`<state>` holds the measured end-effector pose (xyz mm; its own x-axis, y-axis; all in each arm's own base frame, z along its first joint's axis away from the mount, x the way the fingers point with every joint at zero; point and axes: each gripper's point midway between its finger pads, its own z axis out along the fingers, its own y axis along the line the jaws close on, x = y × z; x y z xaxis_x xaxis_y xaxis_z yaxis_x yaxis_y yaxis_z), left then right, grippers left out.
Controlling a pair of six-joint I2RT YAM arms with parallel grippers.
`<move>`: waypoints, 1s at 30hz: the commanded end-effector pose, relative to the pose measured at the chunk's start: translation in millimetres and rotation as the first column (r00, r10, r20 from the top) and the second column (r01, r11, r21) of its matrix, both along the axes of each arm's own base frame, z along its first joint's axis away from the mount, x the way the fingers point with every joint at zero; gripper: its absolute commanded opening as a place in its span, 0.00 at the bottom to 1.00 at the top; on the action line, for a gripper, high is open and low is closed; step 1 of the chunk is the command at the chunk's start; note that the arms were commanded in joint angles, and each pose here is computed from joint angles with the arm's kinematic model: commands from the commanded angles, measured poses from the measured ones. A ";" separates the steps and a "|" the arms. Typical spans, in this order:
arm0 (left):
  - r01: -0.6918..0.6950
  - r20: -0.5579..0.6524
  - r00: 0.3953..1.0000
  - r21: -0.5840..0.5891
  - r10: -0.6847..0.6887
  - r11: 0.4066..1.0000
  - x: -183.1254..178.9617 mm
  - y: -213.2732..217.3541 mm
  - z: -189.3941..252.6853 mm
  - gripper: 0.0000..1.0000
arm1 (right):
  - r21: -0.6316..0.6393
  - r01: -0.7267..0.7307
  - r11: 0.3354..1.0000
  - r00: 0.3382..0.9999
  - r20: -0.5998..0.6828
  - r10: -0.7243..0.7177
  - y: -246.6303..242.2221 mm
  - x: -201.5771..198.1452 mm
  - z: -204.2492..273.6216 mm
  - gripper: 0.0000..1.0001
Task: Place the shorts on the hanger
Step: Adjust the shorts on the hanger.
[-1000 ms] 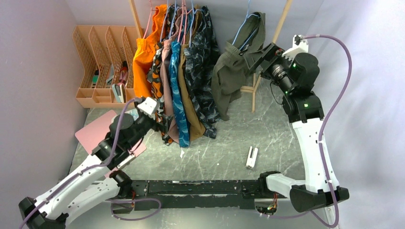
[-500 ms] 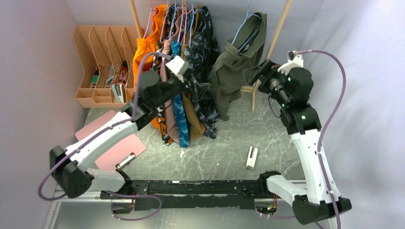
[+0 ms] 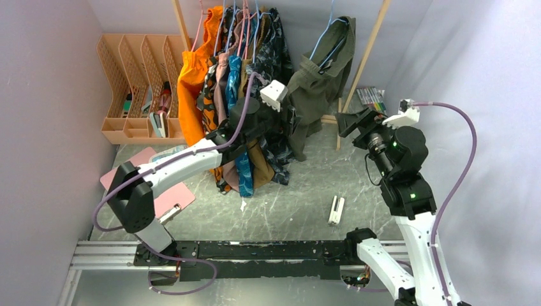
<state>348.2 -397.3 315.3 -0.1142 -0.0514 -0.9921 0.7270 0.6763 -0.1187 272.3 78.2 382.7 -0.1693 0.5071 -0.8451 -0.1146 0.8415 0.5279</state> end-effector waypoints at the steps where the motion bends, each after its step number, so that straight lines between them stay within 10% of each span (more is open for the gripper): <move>1: -0.130 -0.041 0.991 -0.052 0.128 0.990 23.9 3.3 -1.0 0.89 | -0.007 0.034 0.999 0.999 0.023 -0.034 -7.9 -12.7 4.3 0.87; 23: -0.289 -0.331 0.896 0.073 0.296 0.955 37.1 -21.4 -144.8 0.84 | -0.066 0.070 0.995 0.997 0.024 -0.068 -18.0 -30.5 -6.8 0.87; 30: -0.251 -0.338 0.904 0.078 0.263 0.965 34.8 -29.2 -152.1 0.41 | -0.075 0.073 0.995 0.997 0.031 -0.071 -18.8 -31.7 -5.5 0.87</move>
<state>380.3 -418.1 141.1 -0.4598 -0.0460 -0.8868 0.4331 0.8602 -0.2692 243.3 63.2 374.4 -0.1305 0.4664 -0.8749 -0.0726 0.8756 0.4775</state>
